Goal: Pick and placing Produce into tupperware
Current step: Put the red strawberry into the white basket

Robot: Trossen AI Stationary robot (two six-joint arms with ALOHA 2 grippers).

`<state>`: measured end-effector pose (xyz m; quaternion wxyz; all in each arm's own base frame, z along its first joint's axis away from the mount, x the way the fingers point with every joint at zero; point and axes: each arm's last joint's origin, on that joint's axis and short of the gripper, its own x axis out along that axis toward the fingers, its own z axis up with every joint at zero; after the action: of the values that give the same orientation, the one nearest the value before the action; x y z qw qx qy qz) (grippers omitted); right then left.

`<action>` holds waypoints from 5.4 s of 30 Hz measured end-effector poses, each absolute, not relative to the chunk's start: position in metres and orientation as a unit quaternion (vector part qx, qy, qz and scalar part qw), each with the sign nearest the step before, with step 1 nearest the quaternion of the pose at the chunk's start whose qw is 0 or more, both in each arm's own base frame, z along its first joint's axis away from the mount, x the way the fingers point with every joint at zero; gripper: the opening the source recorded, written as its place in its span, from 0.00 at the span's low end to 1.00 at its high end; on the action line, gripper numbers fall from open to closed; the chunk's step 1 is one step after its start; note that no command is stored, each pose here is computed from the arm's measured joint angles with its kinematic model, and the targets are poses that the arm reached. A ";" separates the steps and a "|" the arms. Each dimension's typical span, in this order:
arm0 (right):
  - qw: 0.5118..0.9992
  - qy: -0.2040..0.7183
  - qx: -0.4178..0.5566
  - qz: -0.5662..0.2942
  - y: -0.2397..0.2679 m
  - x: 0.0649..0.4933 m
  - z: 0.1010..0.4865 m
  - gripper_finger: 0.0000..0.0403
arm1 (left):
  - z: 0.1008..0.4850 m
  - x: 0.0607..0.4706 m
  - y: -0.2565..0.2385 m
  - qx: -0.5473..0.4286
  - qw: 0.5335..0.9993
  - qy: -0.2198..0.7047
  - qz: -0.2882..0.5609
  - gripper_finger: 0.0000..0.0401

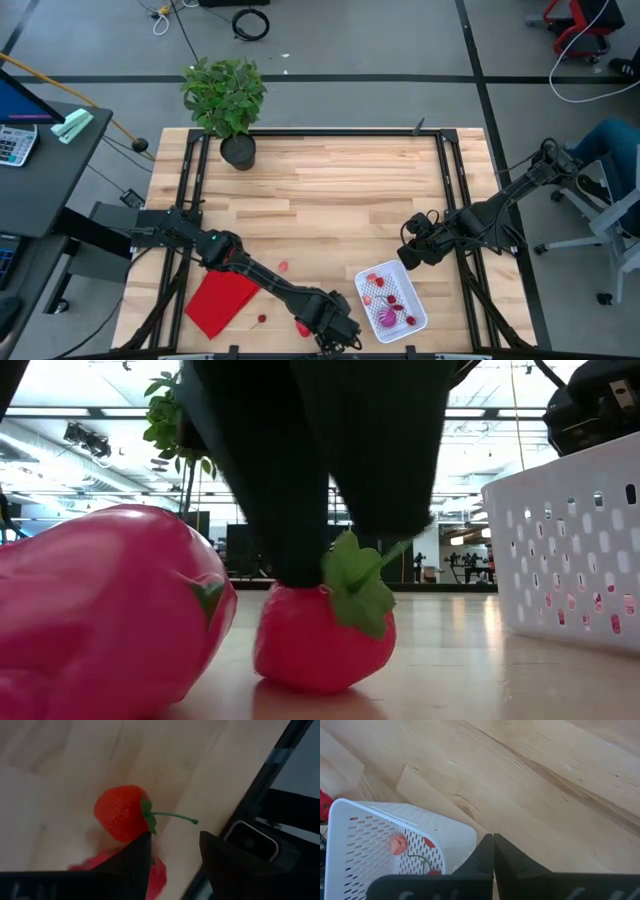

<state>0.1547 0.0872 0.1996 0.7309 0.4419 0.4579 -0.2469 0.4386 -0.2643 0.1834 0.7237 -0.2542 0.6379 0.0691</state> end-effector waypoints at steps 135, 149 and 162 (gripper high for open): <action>0.752 0.427 0.426 -0.265 0.085 0.156 0.200 0.01 | 0.160 0.448 -0.241 -0.025 0.760 0.649 -0.029 0.52; 0.759 0.418 0.413 -0.281 0.083 0.155 0.199 0.01 | 0.177 0.467 -0.216 -0.074 0.783 0.617 -0.018 0.50; 0.739 0.449 0.374 -0.335 0.075 0.142 0.194 0.01 | 0.253 0.478 -0.204 -0.145 0.869 0.470 -0.051 0.48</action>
<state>0.1423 0.0752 0.1945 0.7395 0.3738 0.4489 -0.3346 0.4782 -0.2039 0.2531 0.8689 -0.1454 0.4705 -0.0512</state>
